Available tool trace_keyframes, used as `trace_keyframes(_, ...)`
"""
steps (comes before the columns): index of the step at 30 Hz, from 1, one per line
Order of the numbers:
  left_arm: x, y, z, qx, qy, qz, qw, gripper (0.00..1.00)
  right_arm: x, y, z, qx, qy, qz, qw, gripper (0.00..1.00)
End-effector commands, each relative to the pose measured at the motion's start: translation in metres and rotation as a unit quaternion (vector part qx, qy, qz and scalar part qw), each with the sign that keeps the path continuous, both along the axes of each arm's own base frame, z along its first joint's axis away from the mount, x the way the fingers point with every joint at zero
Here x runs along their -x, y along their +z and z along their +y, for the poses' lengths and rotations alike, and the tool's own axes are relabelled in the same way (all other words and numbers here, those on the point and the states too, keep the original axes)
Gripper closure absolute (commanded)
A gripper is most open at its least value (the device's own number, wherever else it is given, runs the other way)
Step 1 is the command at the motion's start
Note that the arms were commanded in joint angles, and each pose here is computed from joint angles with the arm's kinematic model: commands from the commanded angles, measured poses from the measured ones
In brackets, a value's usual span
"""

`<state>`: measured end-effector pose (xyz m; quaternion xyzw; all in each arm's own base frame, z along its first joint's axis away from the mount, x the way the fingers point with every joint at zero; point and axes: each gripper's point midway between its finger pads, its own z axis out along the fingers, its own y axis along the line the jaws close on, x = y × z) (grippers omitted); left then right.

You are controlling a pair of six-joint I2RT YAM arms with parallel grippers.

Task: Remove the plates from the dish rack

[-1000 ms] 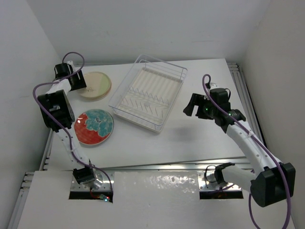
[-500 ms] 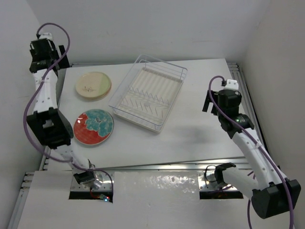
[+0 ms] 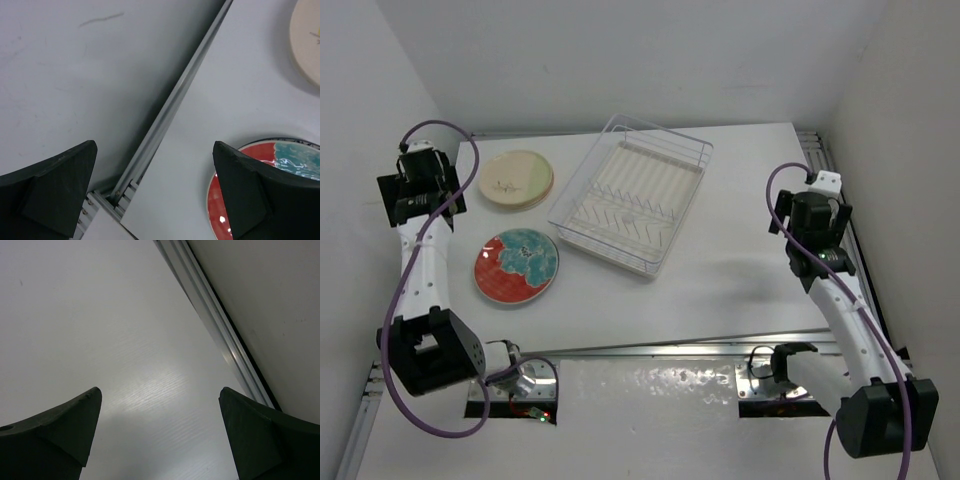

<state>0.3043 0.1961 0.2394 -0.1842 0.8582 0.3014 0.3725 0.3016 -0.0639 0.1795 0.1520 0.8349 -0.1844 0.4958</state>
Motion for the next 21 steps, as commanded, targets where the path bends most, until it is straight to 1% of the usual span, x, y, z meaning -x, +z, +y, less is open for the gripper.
trace_keyframes(1, 0.011, 0.034, 0.004, -0.017, 0.042, -0.075, 0.996, 0.00, -0.011, 0.013, 0.000, 0.012, 0.014, -0.026, 1.000, 0.01)
trace_keyframes(6, 0.021, 0.032, 0.010, -0.033, 0.069, -0.069, 0.995, 0.00, -0.012, 0.010, 0.003, 0.015, 0.026, -0.024, 0.999, 0.01)
trace_keyframes(13, 0.023, 0.025, 0.010, -0.031, 0.073, -0.063, 0.995, 0.00, -0.015, 0.008, 0.008, 0.005, 0.036, -0.022, 0.999, 0.01)
trace_keyframes(18, 0.022, 0.030, 0.009, -0.033, 0.066, -0.073, 0.995, 0.00, -0.017, 0.008, 0.010, 0.001, 0.041, -0.023, 0.999, 0.01)
trace_keyframes(21, 0.021, 0.038, 0.004, -0.027, 0.055, -0.096, 0.994, 0.00, -0.017, 0.006, 0.012, -0.004, 0.045, -0.022, 0.999, 0.01)
